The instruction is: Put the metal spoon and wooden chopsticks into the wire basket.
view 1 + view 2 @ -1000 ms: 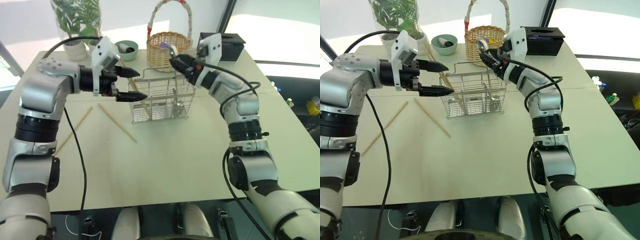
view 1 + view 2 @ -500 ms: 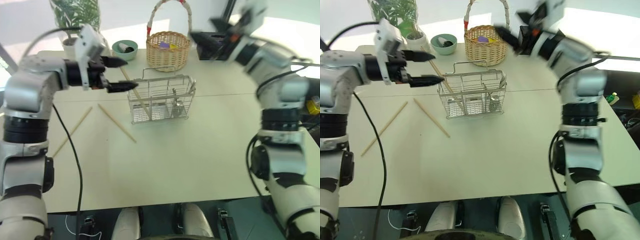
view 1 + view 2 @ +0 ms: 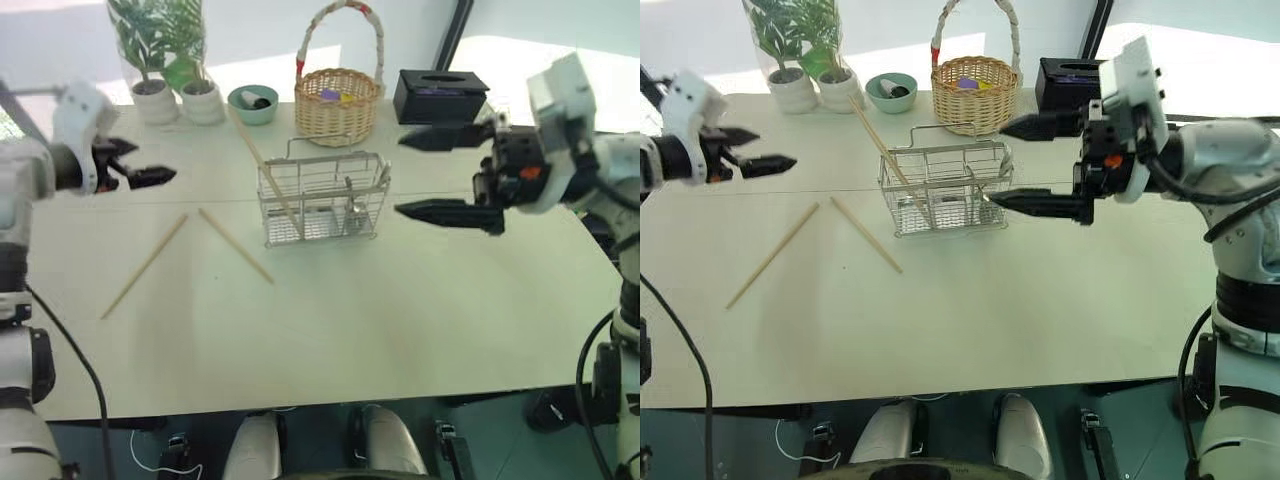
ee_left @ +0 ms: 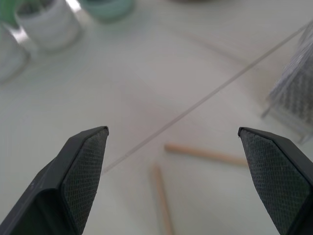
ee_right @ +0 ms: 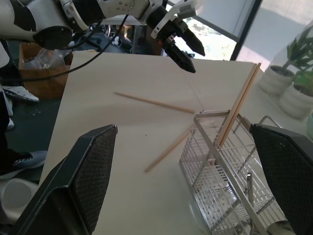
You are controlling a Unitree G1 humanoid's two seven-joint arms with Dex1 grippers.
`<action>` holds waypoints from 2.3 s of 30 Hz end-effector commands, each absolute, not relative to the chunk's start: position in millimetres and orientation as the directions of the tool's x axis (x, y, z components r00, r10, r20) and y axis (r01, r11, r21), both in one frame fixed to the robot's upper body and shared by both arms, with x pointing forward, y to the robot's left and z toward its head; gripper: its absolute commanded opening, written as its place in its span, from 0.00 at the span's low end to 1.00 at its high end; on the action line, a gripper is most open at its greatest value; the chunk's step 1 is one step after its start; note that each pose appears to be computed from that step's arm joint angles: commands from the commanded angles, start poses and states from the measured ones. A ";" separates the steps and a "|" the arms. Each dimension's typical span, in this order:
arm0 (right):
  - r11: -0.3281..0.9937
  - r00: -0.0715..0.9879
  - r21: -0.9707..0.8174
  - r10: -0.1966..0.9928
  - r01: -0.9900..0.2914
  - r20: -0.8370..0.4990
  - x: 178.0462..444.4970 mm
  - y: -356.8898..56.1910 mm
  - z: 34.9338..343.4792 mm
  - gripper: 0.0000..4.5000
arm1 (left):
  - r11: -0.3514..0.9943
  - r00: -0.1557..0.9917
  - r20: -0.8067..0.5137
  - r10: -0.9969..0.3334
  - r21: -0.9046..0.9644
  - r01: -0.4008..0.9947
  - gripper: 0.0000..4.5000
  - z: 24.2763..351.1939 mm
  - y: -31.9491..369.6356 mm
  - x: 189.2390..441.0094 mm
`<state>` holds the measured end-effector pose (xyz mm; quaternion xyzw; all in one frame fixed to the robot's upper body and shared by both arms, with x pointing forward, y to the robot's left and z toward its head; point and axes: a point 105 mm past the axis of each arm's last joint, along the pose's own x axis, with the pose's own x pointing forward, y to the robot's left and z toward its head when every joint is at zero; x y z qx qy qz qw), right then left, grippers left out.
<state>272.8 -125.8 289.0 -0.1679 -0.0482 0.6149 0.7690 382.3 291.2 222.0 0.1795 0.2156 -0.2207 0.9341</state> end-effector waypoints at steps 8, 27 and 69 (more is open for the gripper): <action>0.242 0.299 -0.316 0.943 -0.917 -0.146 263.6 -126.8 275.0 1.00 | 0.836 0.703 -0.671 -0.234 0.229 0.498 1.00 158.6 301.0 404.1; 0.259 0.325 -0.315 0.928 -0.913 -0.182 251.7 -132.0 268.9 1.00 | 0.860 0.624 -0.770 -0.130 0.225 0.457 0.25 107.3 304.9 400.1; 0.424 0.470 -0.283 0.875 -0.860 -0.115 256.4 -148.1 254.6 1.00 | 0.755 0.636 0.515 -0.574 0.034 0.655 0.00 391.7 117.5 386.9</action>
